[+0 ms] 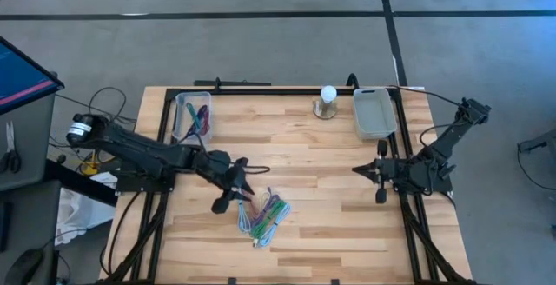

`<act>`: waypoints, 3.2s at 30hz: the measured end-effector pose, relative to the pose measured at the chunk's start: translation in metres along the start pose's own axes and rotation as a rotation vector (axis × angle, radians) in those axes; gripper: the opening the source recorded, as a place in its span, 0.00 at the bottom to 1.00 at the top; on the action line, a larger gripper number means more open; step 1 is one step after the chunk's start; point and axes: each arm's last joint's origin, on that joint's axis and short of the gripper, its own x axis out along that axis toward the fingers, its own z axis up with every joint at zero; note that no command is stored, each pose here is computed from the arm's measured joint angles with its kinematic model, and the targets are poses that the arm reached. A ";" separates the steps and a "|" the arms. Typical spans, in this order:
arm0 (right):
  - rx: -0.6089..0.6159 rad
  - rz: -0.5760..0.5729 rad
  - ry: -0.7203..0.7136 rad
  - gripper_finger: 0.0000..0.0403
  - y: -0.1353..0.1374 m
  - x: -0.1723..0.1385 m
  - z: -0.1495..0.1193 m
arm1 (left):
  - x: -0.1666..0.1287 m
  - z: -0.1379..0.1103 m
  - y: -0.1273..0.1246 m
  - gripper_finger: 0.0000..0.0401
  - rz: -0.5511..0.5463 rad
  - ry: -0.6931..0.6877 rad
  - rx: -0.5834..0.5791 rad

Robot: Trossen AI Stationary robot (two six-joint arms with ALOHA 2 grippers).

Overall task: Pick & Place USB Port
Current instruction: Put the pink charger cable into the gray bin

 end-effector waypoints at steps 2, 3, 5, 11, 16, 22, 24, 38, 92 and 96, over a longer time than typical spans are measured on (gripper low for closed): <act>0.010 0.000 0.000 0.00 0.000 0.000 0.000 | 0.000 0.002 -0.004 0.27 0.006 0.007 0.028; 0.012 -0.001 0.000 0.00 0.000 0.000 0.000 | 0.000 0.003 -0.006 0.27 0.017 0.016 0.056; 0.012 -0.001 0.000 0.00 0.000 0.000 0.000 | 0.000 0.005 -0.011 0.27 0.075 0.060 0.135; 0.017 -0.028 0.003 0.00 -0.002 0.002 0.000 | -0.010 0.016 -0.015 0.27 0.279 0.279 0.340; 0.024 -0.079 0.013 0.00 -0.007 0.005 0.000 | -0.019 0.030 -0.005 0.26 0.280 0.295 0.272; 0.025 -0.125 0.027 0.00 -0.012 0.009 -0.001 | -0.009 0.031 0.005 0.26 0.272 0.429 0.250; 0.024 -0.133 0.031 0.00 -0.013 0.009 -0.002 | -0.001 0.025 0.007 0.26 0.259 0.523 0.246; 0.033 -0.142 0.054 0.00 -0.014 0.010 -0.005 | 0.016 0.029 0.005 0.27 0.174 0.509 0.295; 0.035 -0.142 0.052 0.00 -0.014 0.010 -0.004 | 0.063 0.002 0.037 0.04 0.329 0.602 0.227; 0.036 -0.142 0.051 0.00 -0.014 0.010 -0.004 | 0.039 0.027 0.052 0.04 0.418 0.433 0.196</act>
